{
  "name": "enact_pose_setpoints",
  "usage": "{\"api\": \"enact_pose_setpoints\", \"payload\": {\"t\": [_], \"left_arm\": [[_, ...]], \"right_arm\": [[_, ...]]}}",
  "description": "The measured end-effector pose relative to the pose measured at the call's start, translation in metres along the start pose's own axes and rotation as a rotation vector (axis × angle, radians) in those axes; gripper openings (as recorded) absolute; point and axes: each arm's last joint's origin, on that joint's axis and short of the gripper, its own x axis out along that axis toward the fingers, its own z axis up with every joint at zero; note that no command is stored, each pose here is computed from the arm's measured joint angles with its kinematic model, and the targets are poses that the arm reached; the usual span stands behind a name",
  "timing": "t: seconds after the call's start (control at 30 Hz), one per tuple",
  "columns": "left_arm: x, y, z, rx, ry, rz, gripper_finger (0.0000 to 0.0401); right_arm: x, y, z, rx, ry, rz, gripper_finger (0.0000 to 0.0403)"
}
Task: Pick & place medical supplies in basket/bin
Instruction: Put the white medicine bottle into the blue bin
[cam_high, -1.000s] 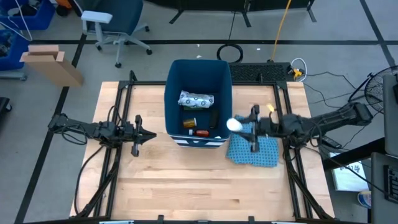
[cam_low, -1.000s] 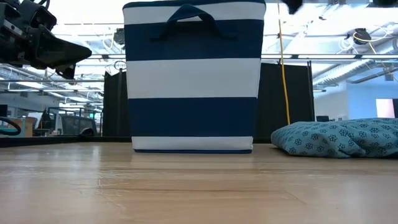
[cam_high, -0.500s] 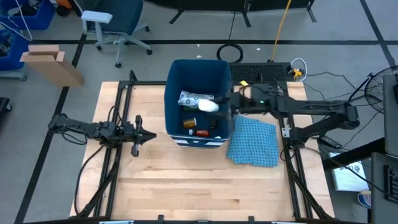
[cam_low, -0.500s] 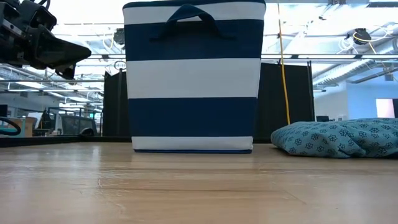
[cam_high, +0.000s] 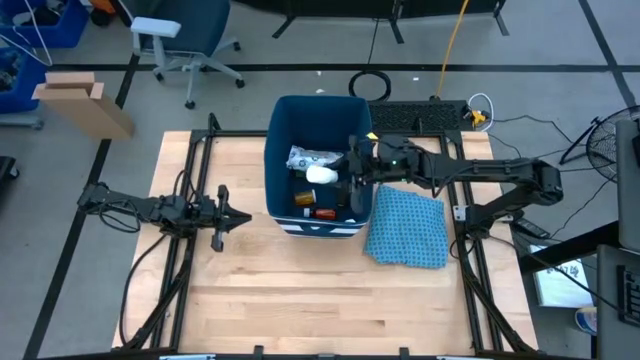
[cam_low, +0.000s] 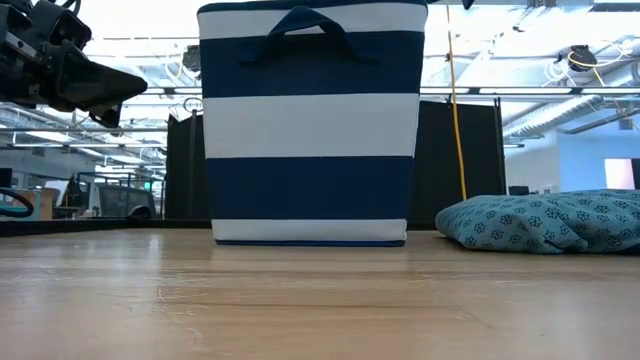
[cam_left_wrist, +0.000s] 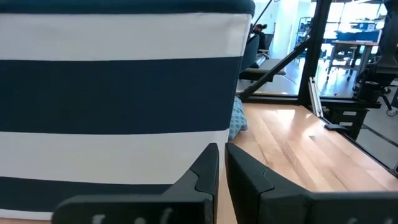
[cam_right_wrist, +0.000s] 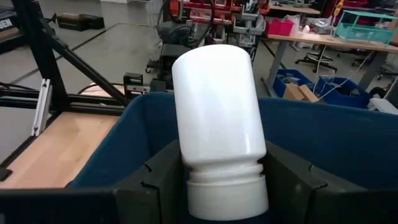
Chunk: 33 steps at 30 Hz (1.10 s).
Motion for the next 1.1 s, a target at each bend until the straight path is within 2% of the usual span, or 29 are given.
{"api": "enact_pose_setpoints", "payload": {"t": [0.27, 0.5, 0.63, 0.83, 1.1], "left_arm": [[0.0, 0.0, 0.0, 0.027, 0.0, 0.005, 0.0033], [0.0, 0.0, 0.0, 0.033, 0.001, 0.005, 0.0033], [0.0, 0.0, 0.0, 0.063, 0.001, 0.005, 0.0033], [0.0, 0.0, 0.0, 0.081, 0.001, 0.006, 0.0033], [0.0, 0.0, 0.0, 0.128, 0.001, 0.006, 0.0033]], "right_arm": [[-0.006, -0.017, 0.016, 0.024, -0.05, -0.027, 0.0171], [-0.011, -0.036, 0.019, 0.014, 0.096, -0.065, 0.0171], [-0.006, -0.041, 0.007, -0.002, 0.209, -0.059, 0.0171], [0.019, -0.049, -0.012, -0.04, 0.33, -0.043, 0.0171], [0.058, -0.057, -0.049, -0.16, 0.537, -0.136, 0.0171]]}}
